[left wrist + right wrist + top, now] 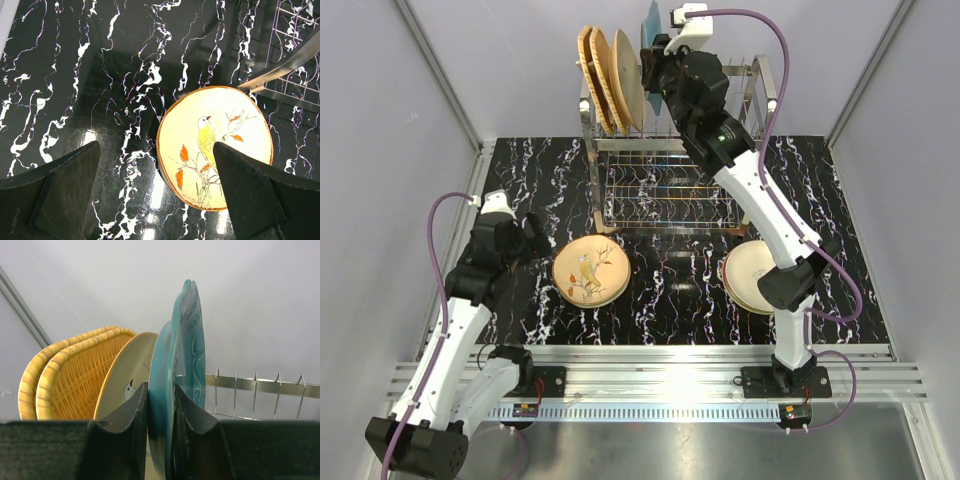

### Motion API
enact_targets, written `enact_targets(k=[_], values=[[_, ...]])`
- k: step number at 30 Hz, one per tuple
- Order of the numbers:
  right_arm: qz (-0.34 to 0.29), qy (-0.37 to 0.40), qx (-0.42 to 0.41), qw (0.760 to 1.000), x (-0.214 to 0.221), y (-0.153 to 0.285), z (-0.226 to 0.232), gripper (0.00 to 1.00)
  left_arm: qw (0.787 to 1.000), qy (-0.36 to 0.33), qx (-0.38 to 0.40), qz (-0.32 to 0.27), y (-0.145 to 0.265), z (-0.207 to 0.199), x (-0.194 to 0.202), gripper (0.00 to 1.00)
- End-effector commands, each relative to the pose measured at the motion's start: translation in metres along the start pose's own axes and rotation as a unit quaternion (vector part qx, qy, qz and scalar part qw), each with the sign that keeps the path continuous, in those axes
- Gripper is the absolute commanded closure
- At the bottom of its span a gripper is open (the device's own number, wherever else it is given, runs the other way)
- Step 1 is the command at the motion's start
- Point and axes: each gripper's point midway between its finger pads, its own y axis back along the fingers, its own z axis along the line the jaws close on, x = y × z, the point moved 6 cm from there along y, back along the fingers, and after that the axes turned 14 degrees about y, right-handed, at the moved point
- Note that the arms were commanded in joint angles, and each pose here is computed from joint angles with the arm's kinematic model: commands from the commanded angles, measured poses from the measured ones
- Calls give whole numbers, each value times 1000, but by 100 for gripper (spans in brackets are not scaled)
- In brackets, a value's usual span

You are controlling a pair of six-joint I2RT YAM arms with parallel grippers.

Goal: Load the plates into the dish rack
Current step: Insert the plate into the dish rack

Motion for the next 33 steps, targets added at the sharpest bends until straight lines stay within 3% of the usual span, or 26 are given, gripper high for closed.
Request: enact_targets(k=[1,20,23,26,28,33], values=[[-139,-55,29,988,-82,13,-15,100,1000,3,22,-18,0,-8,-10,1],[-81,-62,32,994,-22,-5,-1,100,1000,2,26,-15,1,-9,-9,1],[-73,-59,27,995,-16,-4,1,86,1000,2,28,-14,1,-10,-9,1],[-66,-58,20,996,-10,-3,4,85,999,2,29,-13,1,-10,-9,1],[-59,-56,16,997,-4,-2,7,78,999,2,31,-12,1,-11,-9,1],[-51,-52,20,997,3,-2,7,77,999,2,31,-11,0,-11,-8,1]])
